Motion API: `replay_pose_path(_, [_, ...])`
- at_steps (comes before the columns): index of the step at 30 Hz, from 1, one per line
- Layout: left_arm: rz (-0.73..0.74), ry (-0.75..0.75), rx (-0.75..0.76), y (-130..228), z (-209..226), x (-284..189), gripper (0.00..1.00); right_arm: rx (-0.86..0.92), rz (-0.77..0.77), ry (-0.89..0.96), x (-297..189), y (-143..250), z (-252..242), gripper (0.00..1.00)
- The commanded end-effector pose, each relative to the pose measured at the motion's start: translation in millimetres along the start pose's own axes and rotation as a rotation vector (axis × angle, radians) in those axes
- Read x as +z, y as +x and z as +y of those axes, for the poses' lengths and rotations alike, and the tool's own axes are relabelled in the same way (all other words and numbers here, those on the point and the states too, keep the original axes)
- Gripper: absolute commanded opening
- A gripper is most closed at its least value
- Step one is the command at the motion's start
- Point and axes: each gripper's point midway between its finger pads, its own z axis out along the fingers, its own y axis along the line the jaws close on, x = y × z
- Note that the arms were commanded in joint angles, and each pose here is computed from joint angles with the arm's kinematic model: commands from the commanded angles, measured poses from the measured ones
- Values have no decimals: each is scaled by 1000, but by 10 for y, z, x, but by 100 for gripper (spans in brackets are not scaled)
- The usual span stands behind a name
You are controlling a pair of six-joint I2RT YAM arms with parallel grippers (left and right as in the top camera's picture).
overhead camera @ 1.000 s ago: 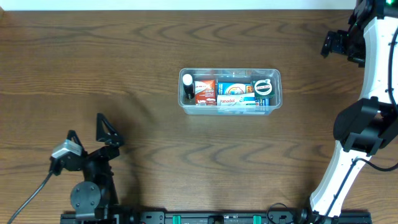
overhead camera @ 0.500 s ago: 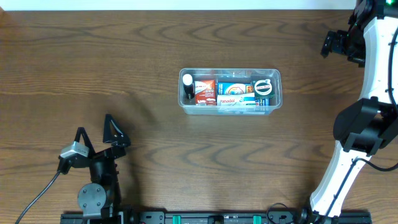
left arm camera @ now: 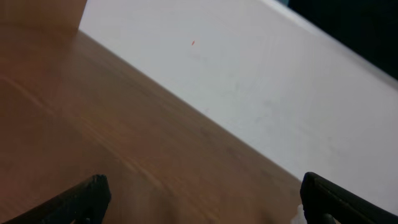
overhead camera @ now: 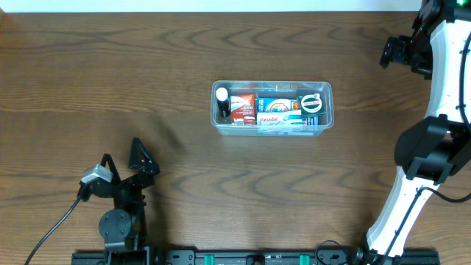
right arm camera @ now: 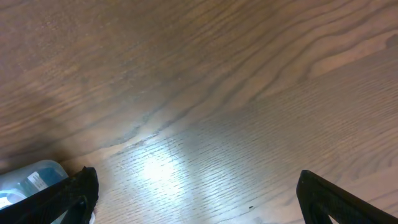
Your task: Pack container
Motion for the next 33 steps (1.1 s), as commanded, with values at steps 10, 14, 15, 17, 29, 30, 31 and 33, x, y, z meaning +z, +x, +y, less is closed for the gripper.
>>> replay_pose_path(10, [137, -36, 313, 314, 161, -28, 98, 10, -4, 6, -23, -1, -42, 99])
replay_pose_path(14, [137, -34, 346, 314, 160, -27, 98, 10, -4, 6, -23, -1, -41, 99])
replay_pose_path(15, [137, -33, 346, 313, 160, -27, 98, 10, -4, 6, -23, -1, -43, 99])
replay_pose_path(17, [138, -34, 346, 315, 161, -27, 98, 10, -4, 6, -23, -1, -44, 99])
replay_pose_path(29, [139, -34, 346, 317, 163, -27, 98, 10, -4, 6, -23, -1, -44, 99])
replay_pose_path(30, [139, -34, 346, 317, 163, -27, 98, 10, -4, 6, -23, -1, -44, 99])
replay_pose_path(31, [139, -35, 346, 316, 163, -27, 98, 10, -4, 6, -23, -2, -45, 99])
replay_pose_path(33, [139, -34, 346, 317, 163, -27, 98, 10, -4, 6, -23, -1, -44, 99])
